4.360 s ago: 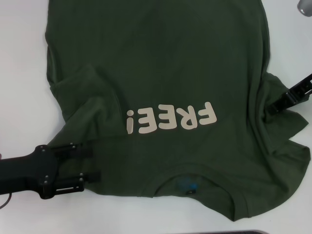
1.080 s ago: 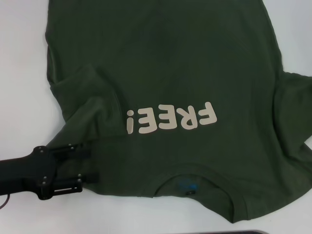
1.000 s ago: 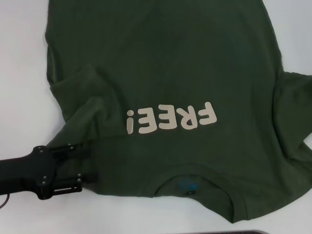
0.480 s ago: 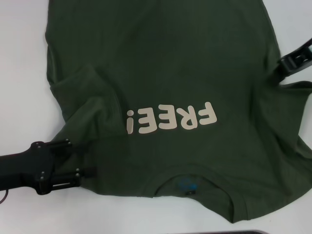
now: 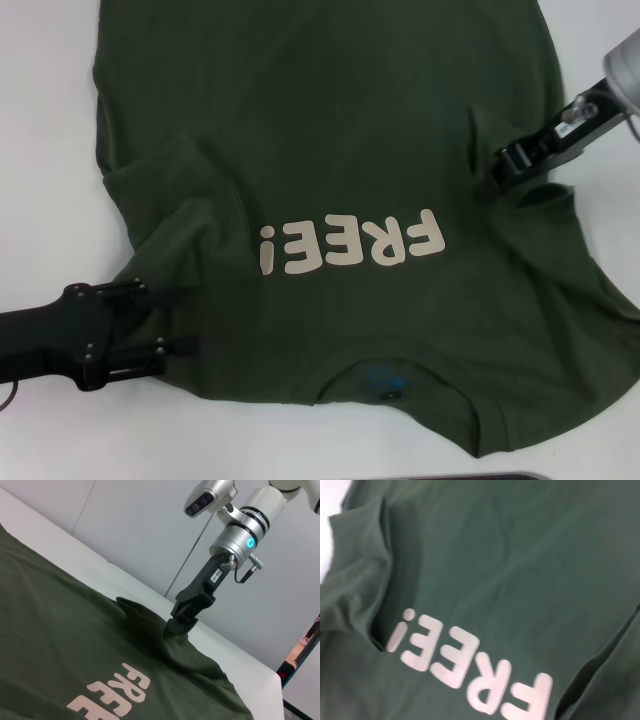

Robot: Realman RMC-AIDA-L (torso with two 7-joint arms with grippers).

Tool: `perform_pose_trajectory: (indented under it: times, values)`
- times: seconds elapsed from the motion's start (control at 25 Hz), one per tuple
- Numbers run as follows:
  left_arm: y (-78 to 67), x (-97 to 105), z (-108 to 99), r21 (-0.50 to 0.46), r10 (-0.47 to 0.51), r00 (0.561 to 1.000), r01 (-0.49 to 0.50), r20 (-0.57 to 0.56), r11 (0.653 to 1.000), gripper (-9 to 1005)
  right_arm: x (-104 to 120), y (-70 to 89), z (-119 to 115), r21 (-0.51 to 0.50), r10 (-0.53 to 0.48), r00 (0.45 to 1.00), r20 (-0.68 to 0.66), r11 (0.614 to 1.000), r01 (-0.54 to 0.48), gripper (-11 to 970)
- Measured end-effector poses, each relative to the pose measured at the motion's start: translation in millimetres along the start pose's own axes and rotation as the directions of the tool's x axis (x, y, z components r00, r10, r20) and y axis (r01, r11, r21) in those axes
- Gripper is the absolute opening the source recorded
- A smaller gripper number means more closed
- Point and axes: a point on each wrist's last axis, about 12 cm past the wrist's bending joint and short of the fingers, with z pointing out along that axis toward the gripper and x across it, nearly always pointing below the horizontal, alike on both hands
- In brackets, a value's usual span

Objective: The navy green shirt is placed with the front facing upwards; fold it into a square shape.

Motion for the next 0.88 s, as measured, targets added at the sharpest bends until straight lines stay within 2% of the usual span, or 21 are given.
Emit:
perform_pose_trajectory:
  times: [0.28, 0.56, 0.84, 0.88]
  values:
    - [0.8, 0, 0, -0.007, -0.003, 1.0, 0.003, 0.0, 1.0, 717, 1, 1.4, 4, -0.054, 0.01, 1.0, -0.004, 0.998, -0.01, 15]
    - [0.1, 2, -2, -0.013, -0.008, 1.0, 0.008, 0.007, 1.0, 717, 9, -9.7, -8, -0.042, 0.05, 0.999, 0.013, 0.998, -0.049, 206]
    - [-1.0, 2, -6, -0.021, -0.014, 0.999, 0.015, 0.035, 1.0, 717, 28, -34.0, -51, 0.06, 0.083, 0.991, 0.105, 0.994, -0.09, 436]
    - [-1.1, 1, -6, -0.022, -0.014, 0.999, 0.015, 0.037, 1.0, 717, 33, -38.1, -53, 0.071, 0.096, 0.989, 0.111, 0.992, -0.104, 444]
